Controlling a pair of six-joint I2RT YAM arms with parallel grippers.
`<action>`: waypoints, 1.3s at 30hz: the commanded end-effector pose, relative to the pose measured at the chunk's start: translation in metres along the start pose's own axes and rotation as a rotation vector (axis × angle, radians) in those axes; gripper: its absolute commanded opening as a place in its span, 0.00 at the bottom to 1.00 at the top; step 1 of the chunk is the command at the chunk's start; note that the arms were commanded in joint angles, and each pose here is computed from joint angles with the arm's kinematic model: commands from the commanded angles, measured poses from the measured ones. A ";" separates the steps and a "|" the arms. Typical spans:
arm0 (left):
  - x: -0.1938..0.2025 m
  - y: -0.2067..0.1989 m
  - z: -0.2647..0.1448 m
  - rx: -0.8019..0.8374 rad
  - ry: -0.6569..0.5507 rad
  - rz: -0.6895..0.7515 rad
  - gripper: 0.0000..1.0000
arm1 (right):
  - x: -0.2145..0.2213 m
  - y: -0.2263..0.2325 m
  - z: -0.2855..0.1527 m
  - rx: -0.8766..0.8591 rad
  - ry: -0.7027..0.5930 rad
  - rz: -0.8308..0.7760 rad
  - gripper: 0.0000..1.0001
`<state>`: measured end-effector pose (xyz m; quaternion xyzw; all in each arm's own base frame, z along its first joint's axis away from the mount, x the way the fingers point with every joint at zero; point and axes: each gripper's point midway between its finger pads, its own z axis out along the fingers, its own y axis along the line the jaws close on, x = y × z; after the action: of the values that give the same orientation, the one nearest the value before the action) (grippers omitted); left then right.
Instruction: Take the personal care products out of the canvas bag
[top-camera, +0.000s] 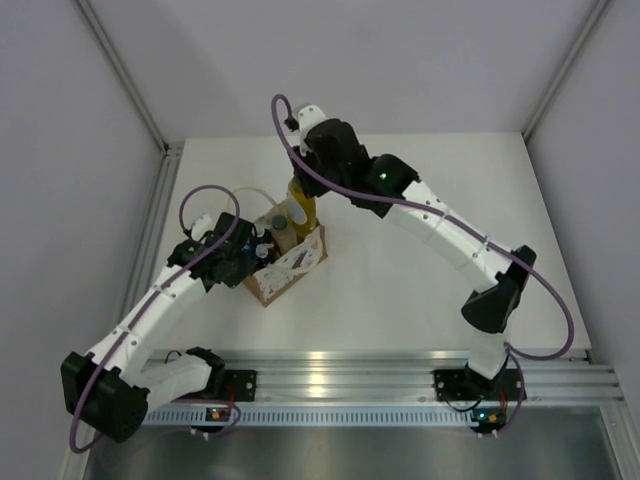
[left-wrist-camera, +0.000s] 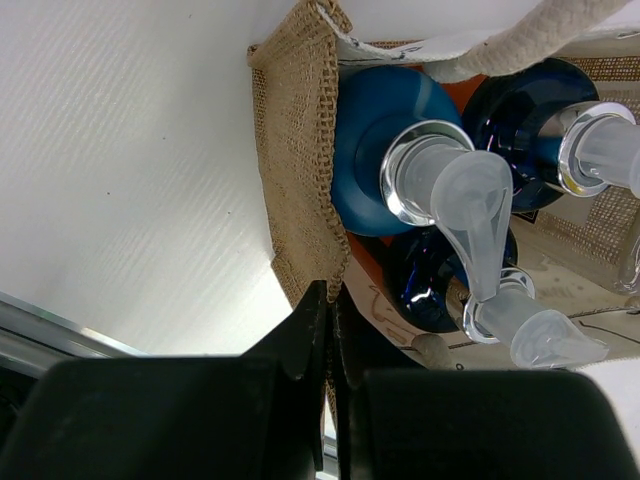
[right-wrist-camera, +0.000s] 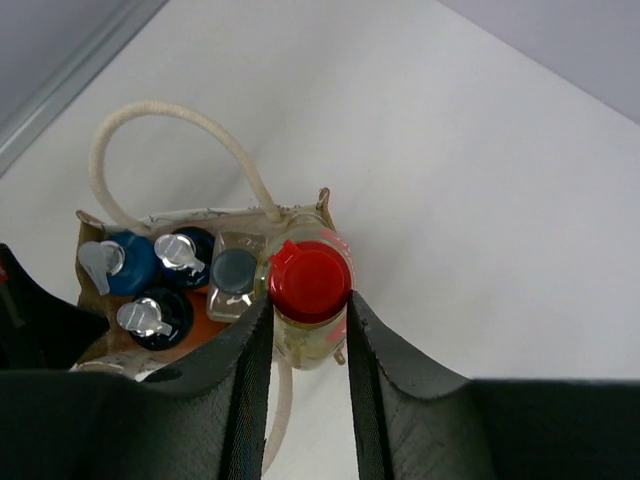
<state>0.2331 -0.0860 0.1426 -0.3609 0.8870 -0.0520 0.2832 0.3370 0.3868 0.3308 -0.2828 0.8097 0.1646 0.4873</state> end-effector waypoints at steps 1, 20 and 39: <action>0.011 0.008 0.008 -0.042 0.040 0.015 0.00 | -0.106 -0.009 -0.087 0.002 -0.346 0.068 0.00; 0.013 0.009 0.009 -0.042 0.048 0.017 0.00 | -0.080 -0.035 -0.075 0.045 -0.280 0.107 0.01; 0.016 0.011 0.006 -0.027 0.059 0.019 0.00 | 0.040 0.015 0.051 -0.068 0.088 0.062 0.57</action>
<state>0.2336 -0.0878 0.1420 -0.3609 0.8864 -0.0589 0.2840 0.3495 0.4023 0.2691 -0.2756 0.8369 0.1828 0.4362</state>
